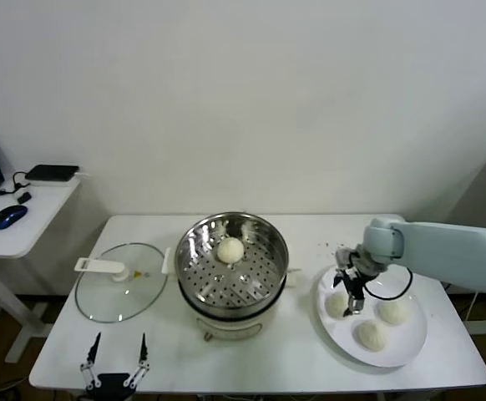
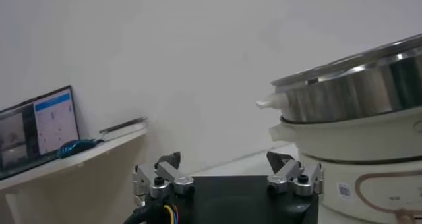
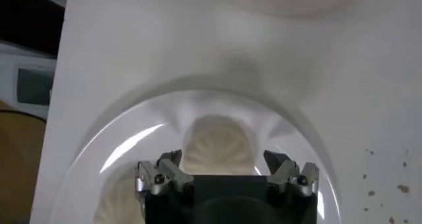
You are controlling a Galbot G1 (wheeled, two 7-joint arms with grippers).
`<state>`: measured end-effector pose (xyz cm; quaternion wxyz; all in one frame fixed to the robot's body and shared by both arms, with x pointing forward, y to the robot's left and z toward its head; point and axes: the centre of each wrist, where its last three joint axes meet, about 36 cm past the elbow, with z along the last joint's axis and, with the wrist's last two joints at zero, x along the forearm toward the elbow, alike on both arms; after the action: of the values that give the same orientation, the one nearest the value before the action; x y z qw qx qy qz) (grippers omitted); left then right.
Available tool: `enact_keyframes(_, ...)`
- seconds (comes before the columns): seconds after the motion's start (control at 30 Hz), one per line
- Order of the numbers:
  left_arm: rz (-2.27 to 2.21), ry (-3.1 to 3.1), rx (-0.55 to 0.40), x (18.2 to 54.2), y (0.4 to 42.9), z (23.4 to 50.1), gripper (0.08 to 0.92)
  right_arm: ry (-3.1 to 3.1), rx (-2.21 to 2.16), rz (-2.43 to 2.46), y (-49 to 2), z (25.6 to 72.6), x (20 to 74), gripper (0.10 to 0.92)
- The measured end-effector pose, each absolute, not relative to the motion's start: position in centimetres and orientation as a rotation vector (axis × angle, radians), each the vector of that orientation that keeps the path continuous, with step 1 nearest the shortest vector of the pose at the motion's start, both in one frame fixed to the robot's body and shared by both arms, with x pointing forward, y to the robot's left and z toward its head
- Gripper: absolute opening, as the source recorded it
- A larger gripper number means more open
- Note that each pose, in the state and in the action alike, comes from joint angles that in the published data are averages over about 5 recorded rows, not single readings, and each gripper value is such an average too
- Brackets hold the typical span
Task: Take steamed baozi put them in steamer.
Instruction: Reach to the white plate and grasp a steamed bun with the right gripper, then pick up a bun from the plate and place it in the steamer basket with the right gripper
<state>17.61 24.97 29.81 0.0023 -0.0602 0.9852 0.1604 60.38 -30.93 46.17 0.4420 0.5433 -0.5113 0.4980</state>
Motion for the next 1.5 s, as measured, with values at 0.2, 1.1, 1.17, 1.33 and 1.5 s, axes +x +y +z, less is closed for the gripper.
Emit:
enact_keyframes(0.2,0.5,3.093,-0.188,17.7,24.9,29.7,0.823,-1.263,1.346,1.242,-30.9,45.7,60.4,0.787)
enact_keyframes(1.1,0.505,3.079,-0.18,17.7,24.8,30.5,0.823,-1.265,1.364,1.3,-30.1,53.5,60.9,0.518)
enact_keyframes(1.17,0.503,3.077,-0.177,17.7,24.8,30.6,0.823,-1.272,1.374,1.308,-29.5,55.7,60.8,0.518)
enact_keyframes(1.33,0.5,3.072,-0.172,17.7,24.7,30.9,0.823,-1.319,1.396,1.318,-27.5,61.7,60.4,0.518)
enact_keyframes(1.5,0.499,3.067,-0.164,17.7,24.5,31.1,0.823,-1.372,1.417,1.318,-24.9,66.9,59.9,0.518)
